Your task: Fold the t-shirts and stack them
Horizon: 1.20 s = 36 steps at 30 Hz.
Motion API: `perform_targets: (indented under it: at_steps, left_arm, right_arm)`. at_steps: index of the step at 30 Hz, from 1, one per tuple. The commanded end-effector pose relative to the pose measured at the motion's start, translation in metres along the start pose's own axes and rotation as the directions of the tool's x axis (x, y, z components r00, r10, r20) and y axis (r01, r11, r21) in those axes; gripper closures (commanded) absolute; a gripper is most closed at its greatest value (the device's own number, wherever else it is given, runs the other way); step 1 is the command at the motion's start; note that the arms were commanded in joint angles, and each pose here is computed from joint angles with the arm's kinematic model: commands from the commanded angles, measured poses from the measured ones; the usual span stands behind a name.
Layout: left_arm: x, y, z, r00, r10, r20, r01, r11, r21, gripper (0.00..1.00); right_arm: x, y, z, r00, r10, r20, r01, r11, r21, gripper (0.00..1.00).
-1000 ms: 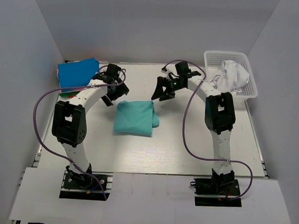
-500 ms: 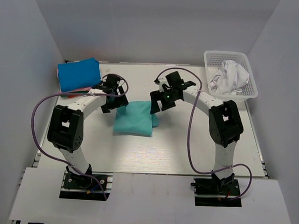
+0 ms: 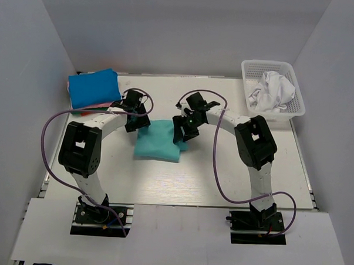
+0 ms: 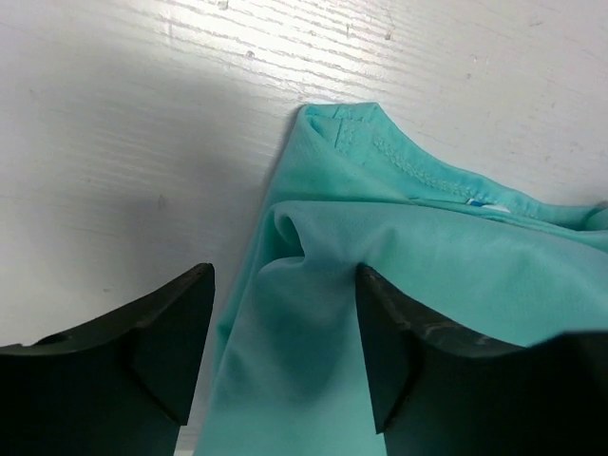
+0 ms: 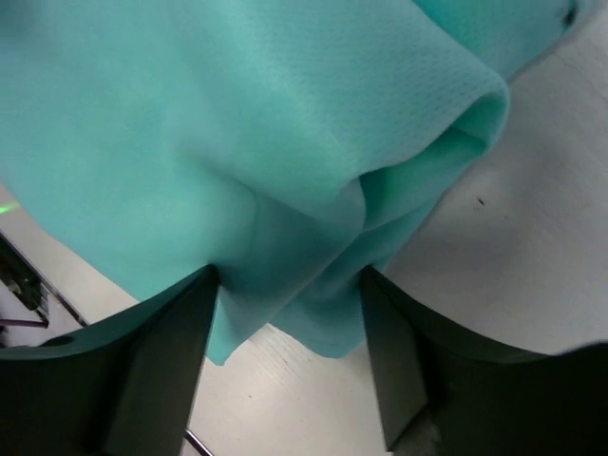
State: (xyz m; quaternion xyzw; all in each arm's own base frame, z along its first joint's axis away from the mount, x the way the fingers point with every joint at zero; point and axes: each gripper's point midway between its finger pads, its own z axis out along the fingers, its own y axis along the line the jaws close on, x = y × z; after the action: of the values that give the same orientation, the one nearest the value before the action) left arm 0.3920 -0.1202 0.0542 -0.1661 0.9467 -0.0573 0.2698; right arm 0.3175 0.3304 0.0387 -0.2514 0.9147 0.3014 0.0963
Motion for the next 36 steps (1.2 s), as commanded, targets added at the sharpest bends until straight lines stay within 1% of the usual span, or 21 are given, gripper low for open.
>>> perform_targets:
  at_steps: [1, 3, 4, 5, 6, 7, 9, 10, 11, 15, 16, 17, 18, 19, 22, 23, 27, 29, 31, 33, 36]
  left_arm:
    - [-0.008, -0.011, 0.001, 1.000, -0.004, 0.019, 0.003, 0.999, 0.048, 0.31]
    - [-0.010, -0.016, 0.001, 1.000, -0.015, 0.024, 0.014, 0.998, 0.069, 0.39]
    - [-0.007, -0.015, 0.004, 1.000, -0.014, 0.016, 0.013, 0.998, 0.063, 0.48]
    - [-0.012, -0.019, 0.003, 0.999, -0.016, 0.030, 0.014, 0.997, 0.073, 0.51]
    - [-0.015, -0.022, 0.001, 0.999, -0.017, 0.033, 0.015, 0.996, 0.086, 0.54]
    - [-0.017, -0.023, 0.001, 0.999, -0.019, 0.040, 0.015, 0.996, 0.091, 0.62]
    - [-0.016, -0.025, 0.001, 0.999, -0.018, 0.033, 0.015, 0.995, 0.101, 0.70]
    - [-0.015, -0.027, 0.001, 0.999, -0.018, 0.027, 0.015, 0.994, 0.110, 0.78]
    - [-0.015, -0.027, 0.001, 0.999, -0.018, 0.027, 0.015, 0.994, 0.110, 0.80]
    - [0.001, -0.022, 0.000, 0.999, -0.032, -0.011, 0.033, 0.993, 0.113, 0.93]
    - [0.005, -0.019, 0.002, 0.999, -0.031, -0.019, 0.032, 0.994, 0.106, 0.95]
    - [0.004, -0.022, -0.001, 0.998, -0.056, -0.016, 0.057, 0.991, 0.122, 1.00]
    - [0.009, -0.019, -0.003, 0.997, -0.068, -0.022, 0.070, 0.991, 0.118, 1.00]
    - [0.011, -0.018, -0.005, 0.997, -0.079, -0.025, 0.082, 0.990, 0.117, 1.00]
    - [0.011, -0.015, -0.009, 0.990, -0.142, -0.015, 0.143, 0.982, 0.124, 1.00]
    - [0.007, -0.012, -0.008, 0.982, -0.187, -0.008, 0.187, 0.976, 0.110, 1.00]
    - [0.005, 0.016, -0.010, 0.966, -0.254, 0.044, 0.255, 0.966, -0.039, 1.00]
    - [0.003, 0.019, -0.012, 0.962, -0.266, 0.060, 0.269, 0.962, -0.052, 1.00]
    - [0.003, 0.020, -0.011, 0.956, -0.288, 0.062, 0.291, 0.954, -0.064, 1.00]
    - [0.004, 0.020, -0.008, 0.957, -0.285, 0.052, 0.289, 0.954, -0.076, 1.00]
    - [0.004, 0.019, -0.004, 0.959, -0.282, 0.039, 0.285, 0.954, -0.092, 1.00]
  right_arm:
    - [-0.024, 0.026, -0.004, 0.998, -0.028, 0.062, 0.032, 0.997, -0.066, 0.34]
    - [-0.027, 0.028, -0.007, 0.997, -0.032, 0.072, 0.036, 0.998, -0.057, 0.40]
    - [-0.029, 0.028, -0.009, 0.996, -0.031, 0.080, 0.035, 0.998, -0.050, 0.57]
    - [-0.031, 0.027, -0.010, 0.996, -0.029, 0.085, 0.032, 0.999, -0.040, 0.67]
    - [-0.035, 0.027, -0.012, 0.995, -0.012, 0.099, 0.016, 0.999, -0.042, 0.83]
    - [-0.036, 0.030, -0.012, 0.995, -0.018, 0.101, 0.024, 0.998, -0.057, 0.86]
    - [-0.042, 0.036, -0.012, 0.994, -0.016, 0.112, 0.027, 0.995, -0.096, 0.93]
    - [-0.042, 0.041, -0.012, 0.994, -0.010, 0.108, 0.023, 0.992, -0.125, 0.99]
    - [-0.047, 0.043, -0.013, 0.992, -0.012, 0.123, 0.030, 0.990, -0.140, 1.00]
    - [-0.061, 0.073, -0.025, 0.988, -0.014, 0.155, 0.058, 0.959, -0.279, 1.00]
    - [-0.075, 0.084, -0.034, 0.975, -0.037, 0.217, 0.104, 0.946, -0.306, 1.00]
    - [-0.077, 0.086, -0.036, 0.974, -0.016, 0.224, 0.091, 0.941, -0.326, 1.00]
    - [-0.068, 0.090, -0.034, 0.980, 0.014, 0.197, 0.060, 0.930, -0.363, 1.00]
    - [-0.080, 0.095, -0.039, 0.966, -0.006, 0.258, 0.111, 0.912, -0.395, 1.00]
    - [-0.071, 0.097, -0.040, 0.961, 0.050, 0.271, 0.085, 0.880, -0.467, 1.00]
    - [-0.060, 0.090, -0.035, 0.967, 0.080, 0.244, 0.048, 0.878, -0.476, 1.00]
    - [-0.034, 0.069, -0.028, 0.959, 0.193, 0.208, -0.069, 0.871, -0.486, 1.00]
    - [-0.027, 0.058, -0.028, 0.950, 0.226, 0.217, -0.092, 0.862, -0.498, 0.99]
    - [-0.021, 0.047, -0.026, 0.953, 0.225, 0.204, -0.101, 0.867, -0.488, 0.87]
    - [-0.013, 0.041, -0.021, 0.960, 0.212, 0.182, -0.098, 0.866, -0.490, 0.60]
    - [-0.013, 0.048, -0.026, 0.967, 0.174, 0.184, -0.052, 0.848, -0.528, 0.47]
